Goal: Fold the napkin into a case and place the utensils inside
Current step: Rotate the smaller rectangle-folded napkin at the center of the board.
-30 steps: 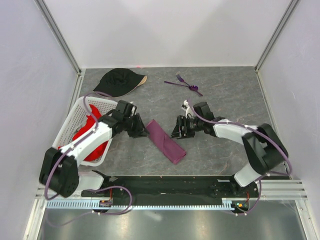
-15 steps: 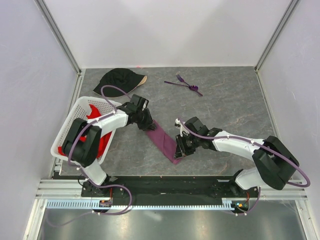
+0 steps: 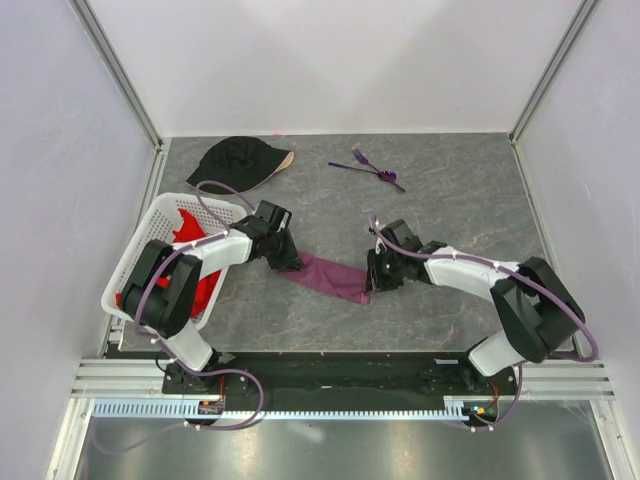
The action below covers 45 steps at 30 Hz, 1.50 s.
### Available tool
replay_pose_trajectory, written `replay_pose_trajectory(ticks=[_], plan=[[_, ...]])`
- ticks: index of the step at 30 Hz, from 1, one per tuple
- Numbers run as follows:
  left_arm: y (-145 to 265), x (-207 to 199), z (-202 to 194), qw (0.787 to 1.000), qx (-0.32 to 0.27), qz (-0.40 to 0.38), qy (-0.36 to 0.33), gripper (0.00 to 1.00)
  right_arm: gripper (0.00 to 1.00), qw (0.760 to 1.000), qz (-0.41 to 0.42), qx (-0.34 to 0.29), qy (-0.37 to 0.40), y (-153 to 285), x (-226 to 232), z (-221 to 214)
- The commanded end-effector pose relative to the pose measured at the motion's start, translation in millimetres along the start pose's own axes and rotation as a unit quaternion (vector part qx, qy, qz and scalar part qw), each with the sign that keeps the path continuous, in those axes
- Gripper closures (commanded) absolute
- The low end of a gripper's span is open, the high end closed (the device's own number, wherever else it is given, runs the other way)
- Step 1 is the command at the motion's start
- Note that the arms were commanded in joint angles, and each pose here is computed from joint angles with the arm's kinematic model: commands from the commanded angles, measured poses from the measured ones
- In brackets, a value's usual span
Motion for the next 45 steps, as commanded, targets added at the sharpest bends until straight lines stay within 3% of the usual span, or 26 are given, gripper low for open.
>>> replay_pose_trajectory(ticks=[1,9,16,21,26,36,45], plan=[[10.6,3.6,-13.0,1.0,0.006,-0.017,0.001,0.74,0.7,0.991,-0.132,-0.002,0.006,-14.0,-38.9,22.6],[20.7,12.9,-47.2,0.999,0.035,-0.028,0.009,0.73,0.69,0.981,-0.185,-0.04,0.033,-28.9,-52.8,98.6],[27.5,-9.9,-83.2,0.996,0.063,-0.064,-0.007,0.73,0.69,0.981,-0.176,-0.068,0.054,-47.0,-44.5,155.7],[60.4,-18.8,-77.8,0.995,0.031,-0.09,-0.024,0.71,0.6,0.976,-0.197,-0.074,0.054,-15.4,-40.9,159.3],[75.8,-11.2,-72.8,0.996,0.008,-0.081,-0.037,0.7,0.5,0.985,-0.156,-0.059,0.041,-4.0,-27.7,130.5],[48.6,-2.1,-59.5,0.997,0.001,-0.042,-0.057,0.77,0.56,0.992,-0.107,-0.061,0.033,-16.4,-18.8,116.5],[32.2,27.1,-91.8,0.998,0.024,-0.018,-0.055,0.8,0.57,0.99,-0.11,-0.087,0.03,-37.3,-26.6,146.1]])
Point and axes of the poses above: each gripper's point midway between its finger pads, its own y axis back along the fingers, its own x axis along the line the jaws close on, z = x × y, the point moved 7 cm from there along y, back along the fingers, and after that the axes turned 8 degrees about y, right-handed, at the moved point
